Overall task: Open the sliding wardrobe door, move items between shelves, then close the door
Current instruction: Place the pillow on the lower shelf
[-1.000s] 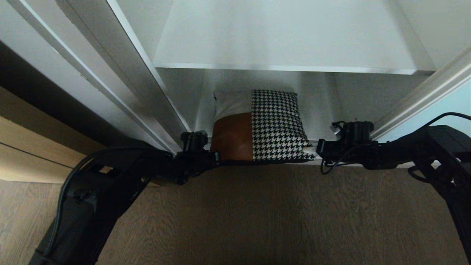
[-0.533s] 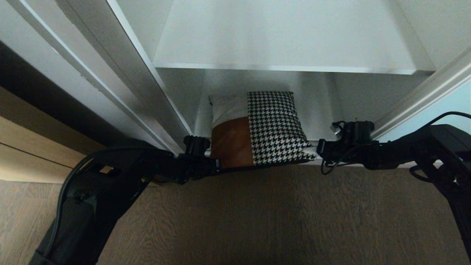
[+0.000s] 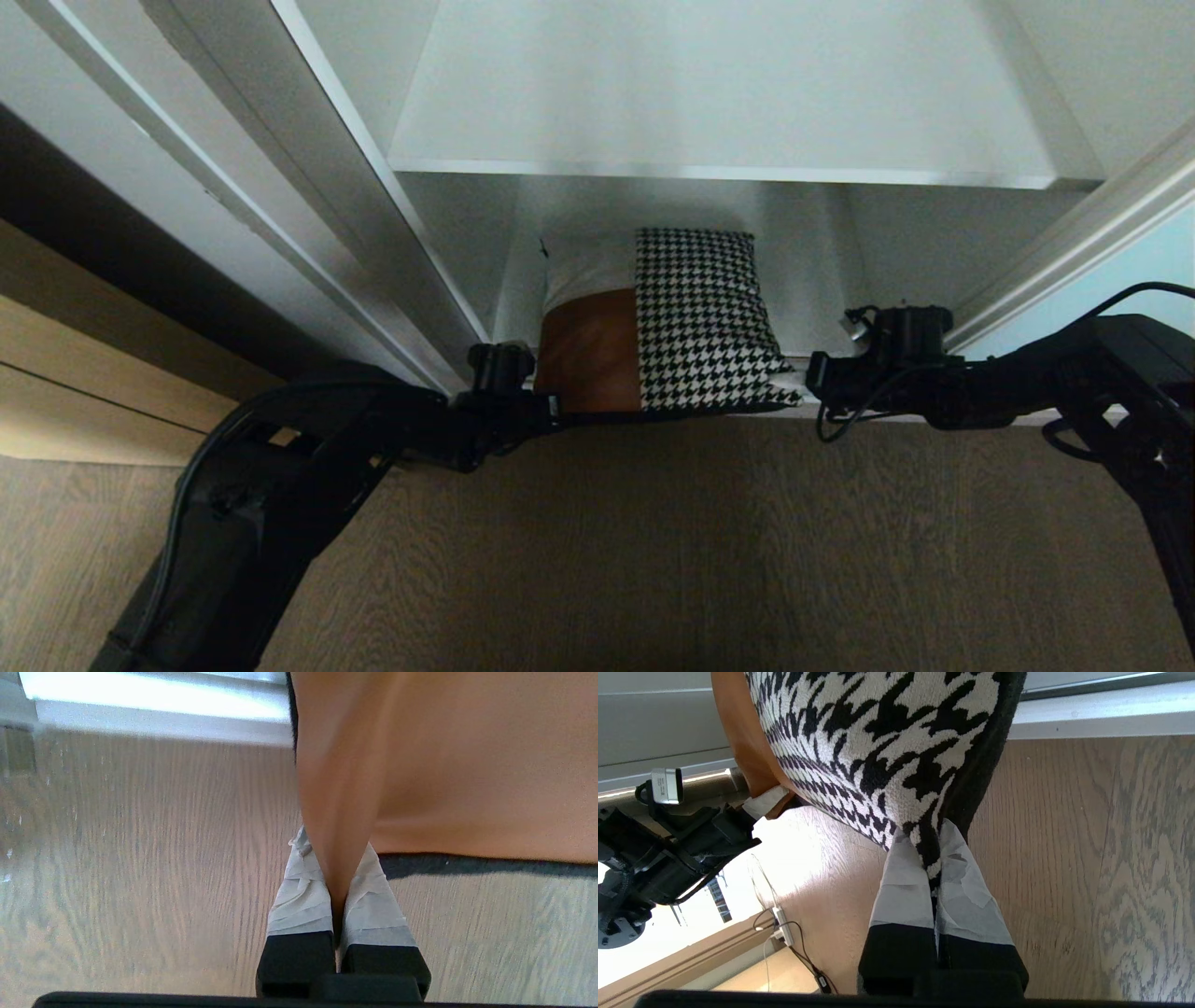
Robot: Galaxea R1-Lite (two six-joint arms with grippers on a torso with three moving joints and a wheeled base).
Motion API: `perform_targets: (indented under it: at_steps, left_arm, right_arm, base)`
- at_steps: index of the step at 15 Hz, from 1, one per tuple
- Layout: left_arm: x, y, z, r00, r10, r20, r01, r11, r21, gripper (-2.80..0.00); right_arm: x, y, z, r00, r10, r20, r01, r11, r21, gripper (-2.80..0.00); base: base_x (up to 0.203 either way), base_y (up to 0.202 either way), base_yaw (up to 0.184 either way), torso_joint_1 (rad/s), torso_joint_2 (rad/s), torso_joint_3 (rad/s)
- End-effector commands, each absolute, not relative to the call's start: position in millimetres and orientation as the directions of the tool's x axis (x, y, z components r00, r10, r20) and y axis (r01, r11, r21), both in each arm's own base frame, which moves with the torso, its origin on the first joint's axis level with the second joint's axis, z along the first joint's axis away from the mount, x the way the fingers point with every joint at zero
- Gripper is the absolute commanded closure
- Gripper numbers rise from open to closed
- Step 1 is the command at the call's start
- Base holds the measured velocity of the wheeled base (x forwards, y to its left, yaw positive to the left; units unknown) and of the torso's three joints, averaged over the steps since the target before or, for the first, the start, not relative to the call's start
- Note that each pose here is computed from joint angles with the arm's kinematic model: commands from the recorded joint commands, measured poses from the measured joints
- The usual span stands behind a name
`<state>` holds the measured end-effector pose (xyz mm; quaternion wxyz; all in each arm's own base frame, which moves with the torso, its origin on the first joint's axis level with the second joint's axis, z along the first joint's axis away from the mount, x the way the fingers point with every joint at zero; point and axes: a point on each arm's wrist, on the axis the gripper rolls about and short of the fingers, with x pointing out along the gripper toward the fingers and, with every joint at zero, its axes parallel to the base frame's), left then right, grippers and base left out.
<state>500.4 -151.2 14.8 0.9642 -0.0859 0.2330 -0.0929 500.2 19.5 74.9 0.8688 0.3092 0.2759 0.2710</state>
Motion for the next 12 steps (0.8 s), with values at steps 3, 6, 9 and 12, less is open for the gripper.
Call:
perform_targets:
  at_steps: [3,6,9,12]
  left_arm:
    - [492.3,-149.9,27.1,0.817,-0.205,-0.539,0.117,0.974,-0.194,0.0]
    - [494.7,-150.5,16.0,0.83,-0.2,-0.521,0.118,0.975,-0.187,0.0]
    - [495.5,-150.6,10.5,0.86,-0.204,-0.467,0.141,0.976,-0.168,0.0]
    - [497.5,-151.2,13.8,0.869,-0.205,-0.45,0.145,0.975,-0.166,0.0]
  right_arm:
    - [497.2,18.9,75.4,0.699,0.643,-0.314,-0.298,0.66,0.69,0.0]
    - [496.6,18.9,77.1,0.7,0.643,-0.309,-0.302,0.66,0.688,0.0]
    - [496.5,18.9,77.0,0.7,0.643,-0.31,-0.301,0.66,0.688,0.0]
    - [493.6,18.5,75.3,0.698,0.643,-0.317,-0.295,0.66,0.69,0.0]
  base:
    - [0.0,0.0,0.0,0.0,0.0,0.0]
    - [0.0,0.0,0.0,0.0,0.0,0.0]
    - [0.0,0.0,0.0,0.0,0.0,0.0]
    - [0.0,0.0,0.0,0.0,0.0,0.0]
